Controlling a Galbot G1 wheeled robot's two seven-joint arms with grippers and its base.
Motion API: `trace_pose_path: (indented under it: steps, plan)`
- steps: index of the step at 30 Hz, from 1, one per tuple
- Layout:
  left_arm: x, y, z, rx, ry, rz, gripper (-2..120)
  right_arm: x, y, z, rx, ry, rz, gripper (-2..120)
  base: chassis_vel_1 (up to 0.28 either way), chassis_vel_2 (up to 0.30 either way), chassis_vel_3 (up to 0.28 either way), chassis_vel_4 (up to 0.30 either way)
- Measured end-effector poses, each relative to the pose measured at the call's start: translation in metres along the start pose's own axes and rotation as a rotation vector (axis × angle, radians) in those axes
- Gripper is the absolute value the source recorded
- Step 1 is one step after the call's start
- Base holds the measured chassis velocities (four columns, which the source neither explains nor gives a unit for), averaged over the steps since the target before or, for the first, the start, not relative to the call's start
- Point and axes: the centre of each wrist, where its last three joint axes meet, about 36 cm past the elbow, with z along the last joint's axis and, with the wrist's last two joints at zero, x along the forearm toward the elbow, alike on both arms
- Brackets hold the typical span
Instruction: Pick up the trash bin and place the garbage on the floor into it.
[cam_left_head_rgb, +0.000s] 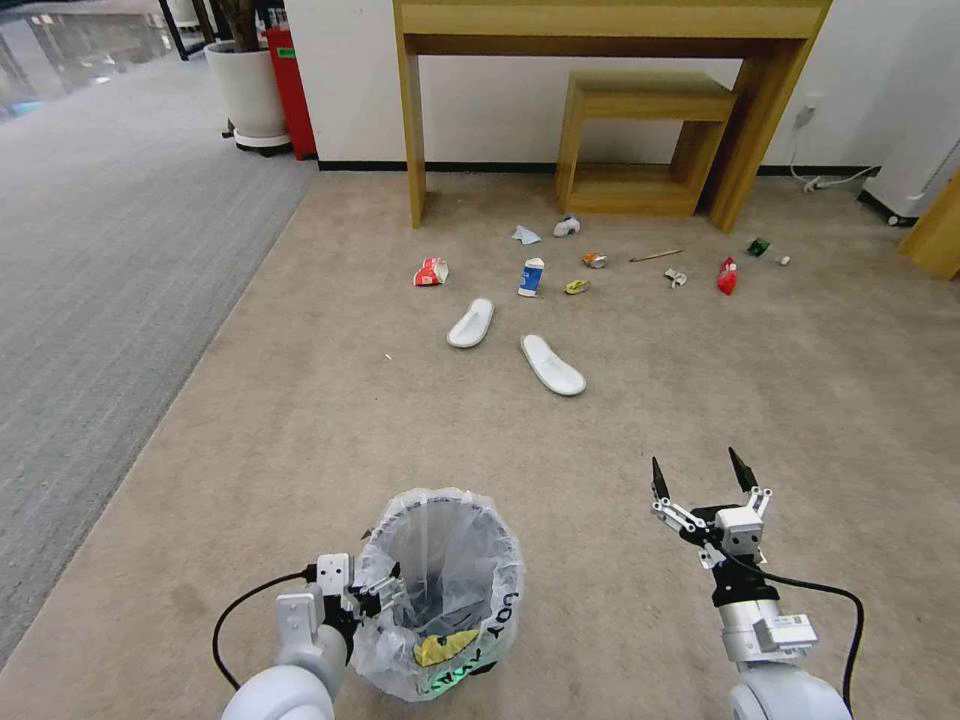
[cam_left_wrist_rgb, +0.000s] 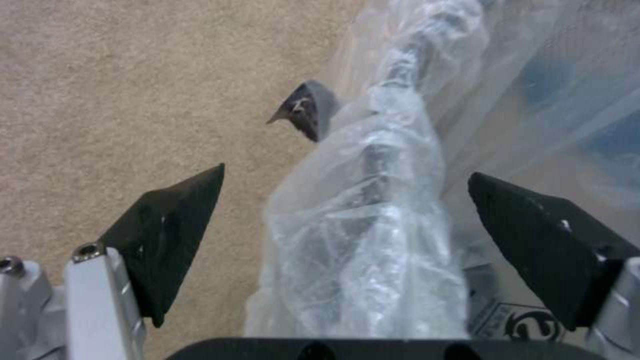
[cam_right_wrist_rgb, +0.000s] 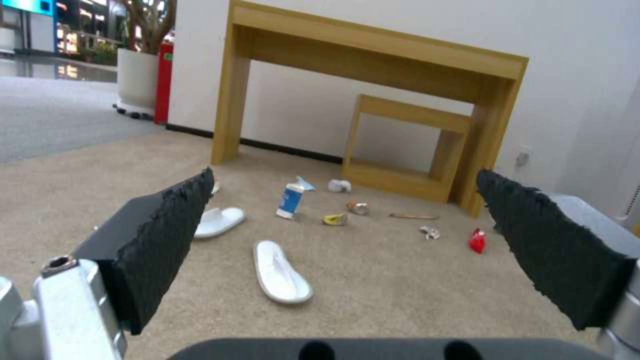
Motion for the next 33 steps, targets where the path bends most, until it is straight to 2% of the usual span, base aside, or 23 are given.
trace_pose_path:
  steps: [4,8,11,16,19,22,33]
  plan:
    - [-0.001,0.004,0.000,-0.026,0.023,-0.019,95,-0.002,-0.001,0.002,0.000,0.002,-0.001,100,0.000,0.000,0.000,0.000]
    - [0.004,0.018,-0.006,-0.092,0.084,-0.088,95,-0.003,-0.001,0.009,-0.002,0.006,0.001,100,0.000,0.000,0.000,0.000]
    - [0.007,0.019,-0.008,-0.113,0.102,-0.098,94,-0.003,0.001,0.011,-0.006,0.006,0.000,100,0.000,0.000,0.000,0.000]
    - [0.013,0.014,-0.011,-0.096,0.138,-0.086,93,-0.005,0.001,0.014,-0.009,0.003,0.002,100,0.000,0.000,0.000,0.000]
    - [0.021,0.003,-0.009,-0.077,0.161,-0.044,93,-0.007,0.001,0.015,-0.009,-0.003,0.004,100,0.000,0.000,0.000,0.000]
    - [0.022,-0.002,-0.009,-0.068,0.167,-0.030,93,-0.008,0.001,0.016,-0.010,-0.005,0.004,100,0.000,0.000,0.000,0.000]
    - [0.017,-0.006,-0.013,-0.062,0.189,-0.033,89,-0.004,-0.001,0.016,-0.008,-0.017,0.006,100,0.000,0.000,0.000,0.000]
